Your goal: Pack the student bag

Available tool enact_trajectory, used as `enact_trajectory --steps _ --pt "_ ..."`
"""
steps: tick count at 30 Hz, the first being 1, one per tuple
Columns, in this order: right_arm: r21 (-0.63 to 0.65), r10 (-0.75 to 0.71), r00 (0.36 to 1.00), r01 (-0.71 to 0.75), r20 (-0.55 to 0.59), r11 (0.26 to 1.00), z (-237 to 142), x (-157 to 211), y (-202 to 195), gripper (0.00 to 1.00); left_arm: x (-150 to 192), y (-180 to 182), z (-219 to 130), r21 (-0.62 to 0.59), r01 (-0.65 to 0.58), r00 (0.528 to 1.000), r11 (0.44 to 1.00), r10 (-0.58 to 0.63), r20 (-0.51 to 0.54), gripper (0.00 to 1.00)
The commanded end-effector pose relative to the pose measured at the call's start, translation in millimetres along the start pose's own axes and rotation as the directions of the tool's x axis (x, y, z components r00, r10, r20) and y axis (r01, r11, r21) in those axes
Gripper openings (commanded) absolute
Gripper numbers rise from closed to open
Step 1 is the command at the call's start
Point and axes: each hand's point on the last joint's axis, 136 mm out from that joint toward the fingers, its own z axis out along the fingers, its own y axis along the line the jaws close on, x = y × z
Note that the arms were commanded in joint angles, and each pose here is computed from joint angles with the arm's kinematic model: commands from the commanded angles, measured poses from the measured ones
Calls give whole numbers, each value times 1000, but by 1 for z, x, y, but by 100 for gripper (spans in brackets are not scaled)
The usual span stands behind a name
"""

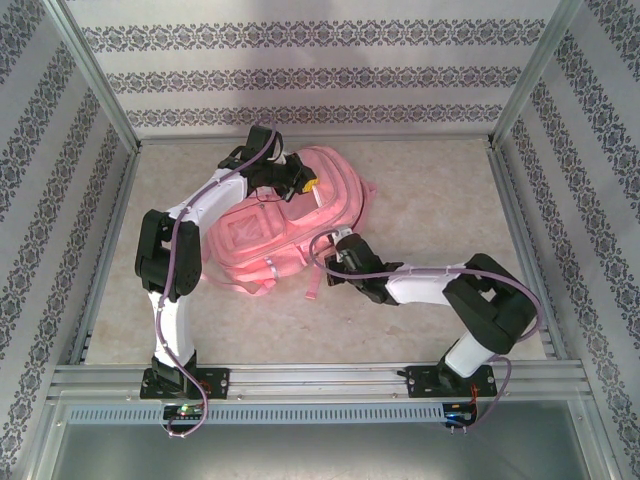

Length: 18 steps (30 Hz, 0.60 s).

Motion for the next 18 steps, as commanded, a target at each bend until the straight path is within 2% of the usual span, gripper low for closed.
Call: enact_trajectory --steps 1,4,6,8,11,18 --pt "-14 -41 999 40 -27 999 -8 0 -2 0 -8 9 -12 -52 -1 1000 999 2 13 11" --pt "-44 -39 999 38 -31 998 -11 0 -1 0 -6 9 -15 -62 -9 1000 998 10 14 14" --pt "-108 -55 998 51 -38 993 -12 2 10 2 -6 10 -15 -59 -9 1000 998 10 12 11" --pt "-129 -89 995 83 -40 988 -12 7 19 19 -5 9 -15 -52 -6 1000 999 6 12 6" --pt "-131 -142 990 141 0 981 -12 10 31 32 -6 7 -15 -46 -2 1000 999 3 14 4" --pt "-44 -114 993 114 11 992 -2 15 33 43 -8 4 -14 -39 0 1000 999 1 17 2"
